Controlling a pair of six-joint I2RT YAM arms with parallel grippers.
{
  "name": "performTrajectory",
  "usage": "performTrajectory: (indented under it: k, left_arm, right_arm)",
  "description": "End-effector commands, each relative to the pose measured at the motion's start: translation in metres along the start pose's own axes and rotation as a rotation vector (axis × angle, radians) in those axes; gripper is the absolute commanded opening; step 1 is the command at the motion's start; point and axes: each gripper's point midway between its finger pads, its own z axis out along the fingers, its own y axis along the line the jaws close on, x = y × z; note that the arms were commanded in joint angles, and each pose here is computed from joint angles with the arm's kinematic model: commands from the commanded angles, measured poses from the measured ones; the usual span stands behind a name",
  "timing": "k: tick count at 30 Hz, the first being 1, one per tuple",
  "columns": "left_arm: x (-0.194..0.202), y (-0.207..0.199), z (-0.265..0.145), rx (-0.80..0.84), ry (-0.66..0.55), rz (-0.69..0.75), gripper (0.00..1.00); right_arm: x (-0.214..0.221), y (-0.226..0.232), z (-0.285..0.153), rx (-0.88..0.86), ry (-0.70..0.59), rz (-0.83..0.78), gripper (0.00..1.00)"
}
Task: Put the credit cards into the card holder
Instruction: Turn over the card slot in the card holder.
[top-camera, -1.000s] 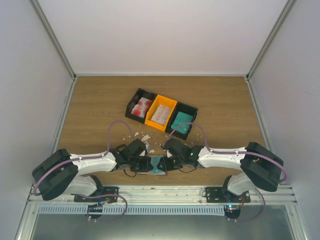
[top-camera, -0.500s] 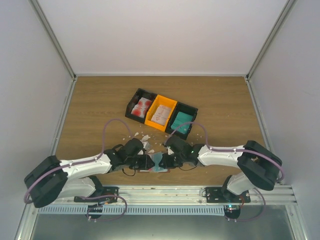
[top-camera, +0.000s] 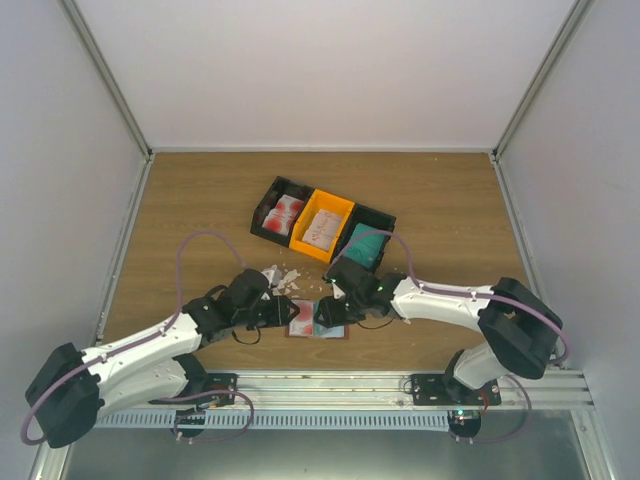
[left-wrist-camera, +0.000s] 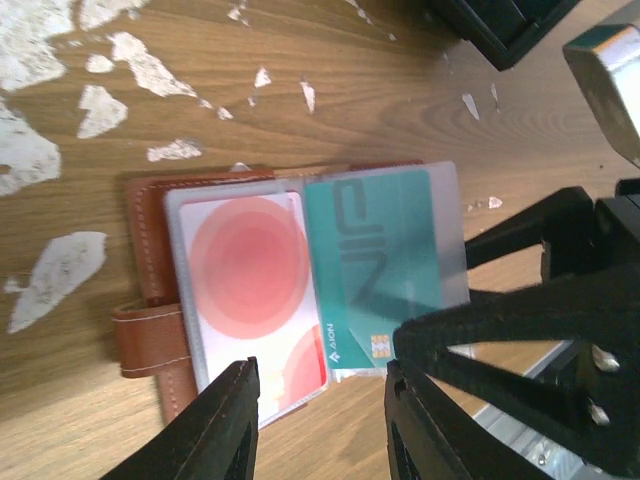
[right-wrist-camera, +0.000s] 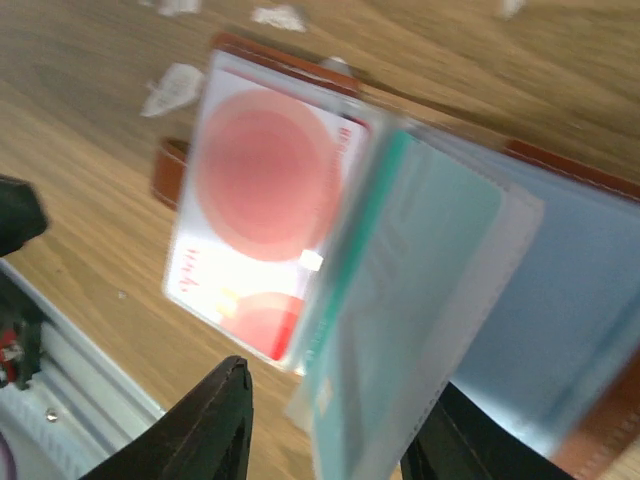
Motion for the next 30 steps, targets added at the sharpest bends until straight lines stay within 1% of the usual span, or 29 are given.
performTrajectory:
  k: [1,10,14,17,19,22,24,27,30]
  left_arm:
    - [-0.012,0.006,-0.008,-0.021,-0.049,-0.012,0.38]
    - [-0.024,0.018,-0.026,-0.030,-0.120,-0.064,0.39]
    - [-0.026,0.020,-0.029,-0.022,-0.130,-0.065,0.42]
    - [-0.024,0.014,-0.028,0.012,-0.113,-0.047,0.43]
    - [-0.022,0.008,-0.025,0.048,-0.094,-0.030,0.43]
    - [-0.019,-0.002,-0.022,0.108,-0.069,-0.002,0.43]
    - [-0.017,-0.008,-0.019,0.140,-0.054,0.013,0.43]
    - [-0.012,-0.012,-0.013,0.169,-0.014,0.024,0.40]
    - [-0.008,-0.010,-0.008,0.173,0.005,0.017,0.35]
  right_arm:
    - [-0.010,0.033,0.001,-0.078,-0.004,-0.069,0.43]
    - [-0.017,0.063,0.012,-0.150,0.004,-0.127,0.58]
    - [-0.016,0.058,0.020,-0.141,0.017,-0.122,0.59]
    - [-0.019,0.050,0.021,-0.115,0.003,-0.115,0.55]
    - [-0.026,0.047,0.013,-0.102,-0.036,-0.117,0.51]
    - [-0.035,0.039,0.001,-0.079,-0.075,-0.108,0.41]
    - [-0.030,0.030,0.004,-0.054,-0.058,-0.104,0.35]
    - [-0.016,0.023,0.016,-0.055,-0.001,-0.099,0.28]
    - [-0.010,0.024,0.028,-0.065,0.032,-0.118,0.27]
